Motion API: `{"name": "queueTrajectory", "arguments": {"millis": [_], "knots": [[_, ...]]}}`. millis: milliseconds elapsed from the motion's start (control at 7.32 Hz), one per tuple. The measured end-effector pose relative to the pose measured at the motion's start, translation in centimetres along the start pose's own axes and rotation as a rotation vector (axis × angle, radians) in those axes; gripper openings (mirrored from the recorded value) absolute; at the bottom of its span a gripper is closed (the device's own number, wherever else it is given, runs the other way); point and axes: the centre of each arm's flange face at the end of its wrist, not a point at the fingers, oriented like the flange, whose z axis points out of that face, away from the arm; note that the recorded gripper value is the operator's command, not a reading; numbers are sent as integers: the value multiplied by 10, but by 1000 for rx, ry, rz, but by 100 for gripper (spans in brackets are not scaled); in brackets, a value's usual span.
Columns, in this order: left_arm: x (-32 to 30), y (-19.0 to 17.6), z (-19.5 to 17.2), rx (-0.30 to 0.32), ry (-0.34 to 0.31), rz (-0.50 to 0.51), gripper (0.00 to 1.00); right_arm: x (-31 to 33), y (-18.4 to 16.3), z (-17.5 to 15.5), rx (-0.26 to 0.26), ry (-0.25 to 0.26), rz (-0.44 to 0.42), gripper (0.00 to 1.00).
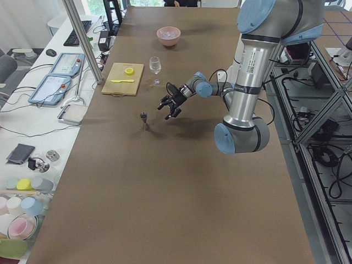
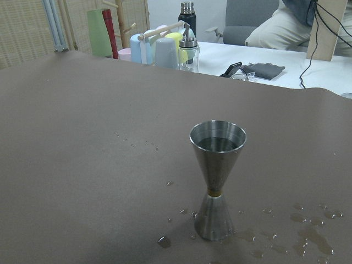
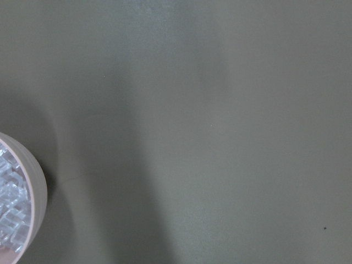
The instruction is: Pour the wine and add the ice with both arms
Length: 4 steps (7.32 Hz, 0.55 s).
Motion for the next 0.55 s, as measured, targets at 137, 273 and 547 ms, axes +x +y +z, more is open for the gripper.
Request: {"name": "queueTrajectory", "arguments": {"millis": [137,273,547], "knots": [[5,6,7,19,-6,-2,98,0,0,0,0,0,1,100],[8,7,14,32,-14,-2,98,0,-1,0,-1,1,2,100],[9,-1,36,63,-46,-3,98,-1,-2,0,-1,0,4,100]]}}
